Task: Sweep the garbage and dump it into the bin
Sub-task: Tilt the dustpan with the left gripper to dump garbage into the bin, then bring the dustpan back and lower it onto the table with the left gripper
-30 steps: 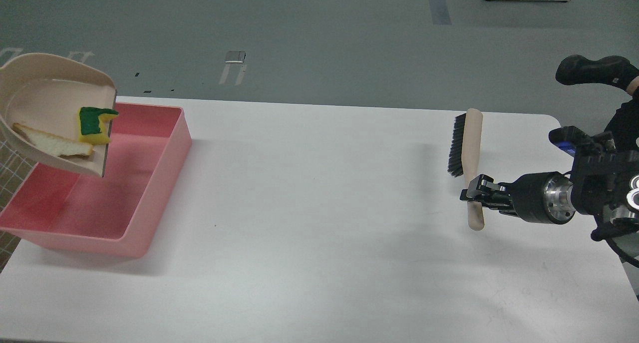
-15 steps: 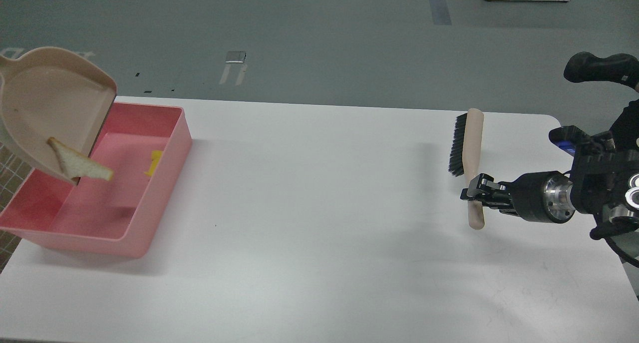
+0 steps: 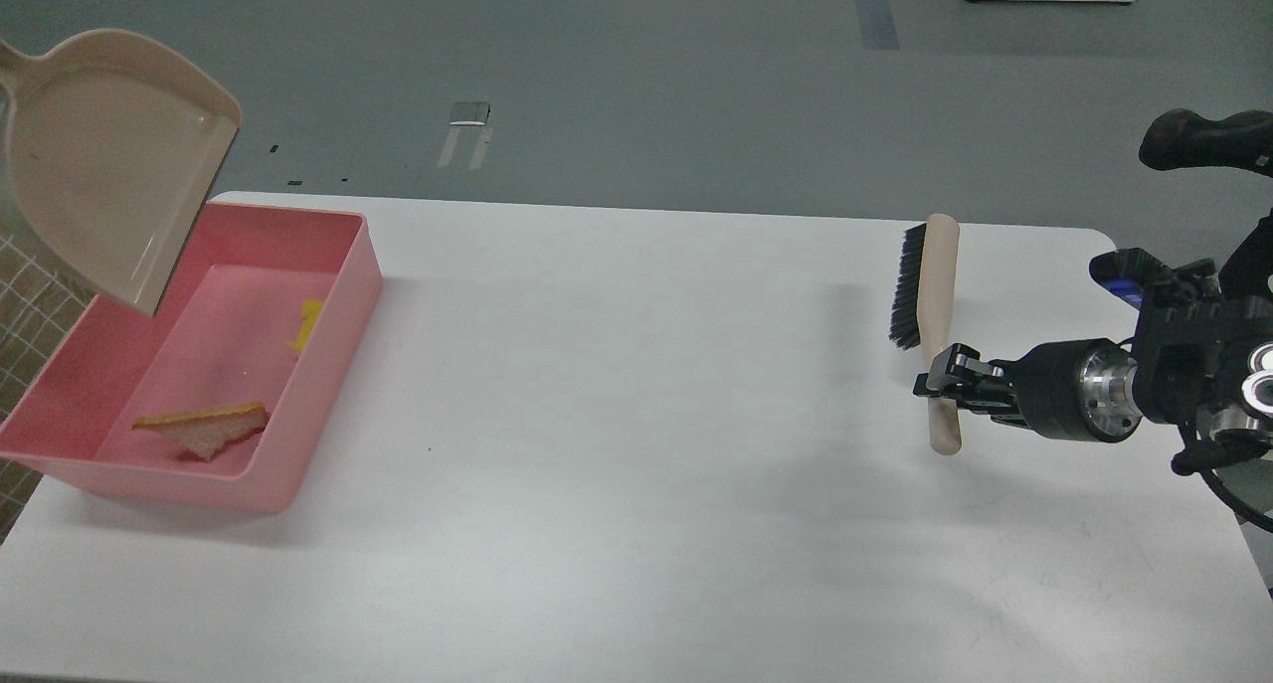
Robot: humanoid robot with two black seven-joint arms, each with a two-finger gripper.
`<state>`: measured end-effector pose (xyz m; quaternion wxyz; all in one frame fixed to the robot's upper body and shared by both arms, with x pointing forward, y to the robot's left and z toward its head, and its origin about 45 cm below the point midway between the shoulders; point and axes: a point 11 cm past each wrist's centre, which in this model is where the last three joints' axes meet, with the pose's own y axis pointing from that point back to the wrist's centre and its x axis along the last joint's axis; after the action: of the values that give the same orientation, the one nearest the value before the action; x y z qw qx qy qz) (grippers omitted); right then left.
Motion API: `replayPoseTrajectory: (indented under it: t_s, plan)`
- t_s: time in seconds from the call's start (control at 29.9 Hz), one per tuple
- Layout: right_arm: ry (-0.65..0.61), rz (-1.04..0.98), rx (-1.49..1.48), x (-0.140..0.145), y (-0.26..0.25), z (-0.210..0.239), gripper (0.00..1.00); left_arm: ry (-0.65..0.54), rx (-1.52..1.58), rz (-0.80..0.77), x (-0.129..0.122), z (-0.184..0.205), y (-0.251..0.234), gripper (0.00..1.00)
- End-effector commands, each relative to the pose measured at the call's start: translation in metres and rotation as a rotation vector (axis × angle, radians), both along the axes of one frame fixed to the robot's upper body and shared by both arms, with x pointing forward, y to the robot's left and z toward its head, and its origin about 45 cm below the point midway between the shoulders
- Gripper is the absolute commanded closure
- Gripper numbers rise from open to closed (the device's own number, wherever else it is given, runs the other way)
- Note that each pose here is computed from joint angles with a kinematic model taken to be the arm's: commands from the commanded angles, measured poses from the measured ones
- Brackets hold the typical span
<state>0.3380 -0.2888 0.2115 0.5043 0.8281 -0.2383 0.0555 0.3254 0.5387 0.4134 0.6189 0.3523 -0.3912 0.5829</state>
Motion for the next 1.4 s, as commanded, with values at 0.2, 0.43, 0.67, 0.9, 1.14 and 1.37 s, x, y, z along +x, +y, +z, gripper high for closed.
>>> replayPoseTrajectory:
  t_s: [0.2, 0.43, 0.67, 0.9, 1.14, 1.37]
  plan:
    - [-0.007, 0.004, 0.002, 0.002, 0.002, 0.003, 0.97, 0.003, -0.446, -0.114, 0.045, -0.012, -0.045, 1.0]
    - [-0.025, 0.006, -0.004, 0.006, 0.001, 0.01, 0.97, 0.034, -0.647, -0.197, 0.075, -0.055, -0.106, 1.0]
    - [-0.016, 0.002, -0.007, 0.004, -0.001, 0.007, 0.97, 0.089, -0.756, -0.228, 0.087, -0.118, -0.174, 1.0]
    - [-0.008, -0.002, -0.025, 0.002, -0.006, 0.002, 0.97, 0.165, -0.866, -0.232, 0.079, -0.183, -0.248, 1.0]
    - [-0.003, -0.042, -0.072, -0.001, -0.031, 0.003, 0.97, 0.19, -0.927, -0.209, 0.07, -0.212, -0.288, 1.0]
    - [0.02, -0.041, -0.092, -0.007, -0.035, -0.004, 0.97, 0.217, -0.943, -0.171, 0.058, -0.238, -0.313, 1.0]
